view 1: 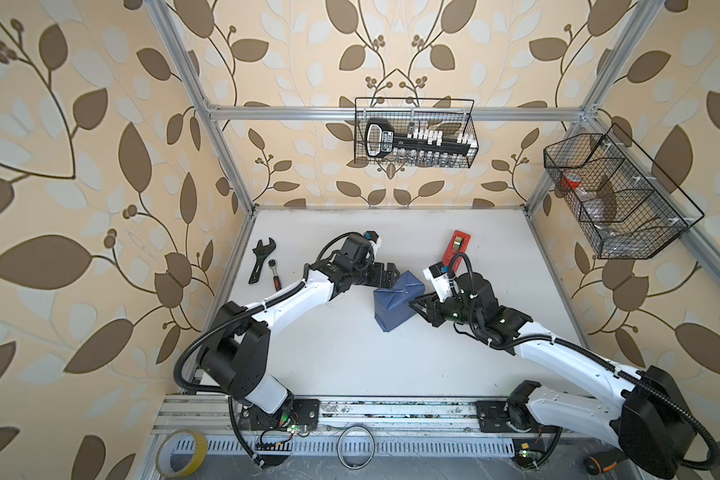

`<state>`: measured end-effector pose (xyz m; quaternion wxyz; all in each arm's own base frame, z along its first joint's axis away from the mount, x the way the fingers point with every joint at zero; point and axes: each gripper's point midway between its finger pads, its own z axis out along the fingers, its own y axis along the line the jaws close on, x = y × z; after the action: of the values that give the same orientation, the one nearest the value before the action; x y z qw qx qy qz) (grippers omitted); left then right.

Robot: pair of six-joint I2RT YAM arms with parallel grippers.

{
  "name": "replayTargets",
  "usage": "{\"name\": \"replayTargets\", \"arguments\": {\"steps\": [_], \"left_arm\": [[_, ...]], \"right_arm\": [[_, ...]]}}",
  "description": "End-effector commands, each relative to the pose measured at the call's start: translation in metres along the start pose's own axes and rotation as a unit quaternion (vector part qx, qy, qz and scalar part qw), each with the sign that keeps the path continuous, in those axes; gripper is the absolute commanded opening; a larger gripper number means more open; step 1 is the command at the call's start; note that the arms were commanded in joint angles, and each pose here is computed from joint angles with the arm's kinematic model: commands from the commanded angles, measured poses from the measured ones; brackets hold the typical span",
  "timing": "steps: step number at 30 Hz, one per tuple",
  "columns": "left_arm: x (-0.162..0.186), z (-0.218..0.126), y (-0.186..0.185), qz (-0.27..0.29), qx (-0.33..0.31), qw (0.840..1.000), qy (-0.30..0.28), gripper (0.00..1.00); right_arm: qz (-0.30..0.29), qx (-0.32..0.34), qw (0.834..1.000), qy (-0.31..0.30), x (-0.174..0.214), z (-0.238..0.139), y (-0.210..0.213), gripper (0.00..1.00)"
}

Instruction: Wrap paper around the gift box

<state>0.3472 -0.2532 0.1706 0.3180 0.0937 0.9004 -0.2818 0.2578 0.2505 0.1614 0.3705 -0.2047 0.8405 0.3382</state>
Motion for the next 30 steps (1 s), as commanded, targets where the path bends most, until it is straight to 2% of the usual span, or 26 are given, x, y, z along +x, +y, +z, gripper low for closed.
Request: {"name": "replayTargets", "arguments": {"steps": [1, 6, 10, 18, 21, 25, 30], "left_arm": [[-0.022, -0.034, 0.006, -0.032, -0.005, 0.997, -0.073, 0.99], [-0.004, -0.050, 0.037, -0.080, -0.033, 0.992, -0.093, 0.99], [0.012, -0.056, 0.053, -0.094, -0.051, 0.990, -0.092, 0.99], [0.036, -0.063, 0.088, -0.130, -0.097, 0.983, -0.089, 0.99], [0.040, -0.062, 0.092, -0.138, -0.098, 0.982, -0.089, 0.99], [0.045, -0.052, 0.081, -0.152, -0.057, 0.984, -0.073, 0.99], [0.043, -0.026, 0.063, -0.179, 0.014, 0.982, -0.049, 0.99]], "right_arm": [[-0.008, -0.004, 1.000, 0.005, 0.003, 0.012, 0.001, 0.29], [0.000, -0.015, 1.000, 0.003, -0.001, 0.025, 0.005, 0.27], [0.014, -0.020, 1.000, -0.011, -0.016, 0.036, 0.007, 0.27], [0.049, 0.027, 0.998, -0.031, -0.048, 0.068, -0.011, 0.28], [0.059, 0.017, 0.998, -0.035, -0.064, 0.077, -0.012, 0.29], [0.059, 0.032, 0.997, -0.047, -0.076, 0.066, -0.026, 0.33], [0.099, 0.083, 0.991, -0.040, -0.063, 0.056, -0.076, 0.47]]}}
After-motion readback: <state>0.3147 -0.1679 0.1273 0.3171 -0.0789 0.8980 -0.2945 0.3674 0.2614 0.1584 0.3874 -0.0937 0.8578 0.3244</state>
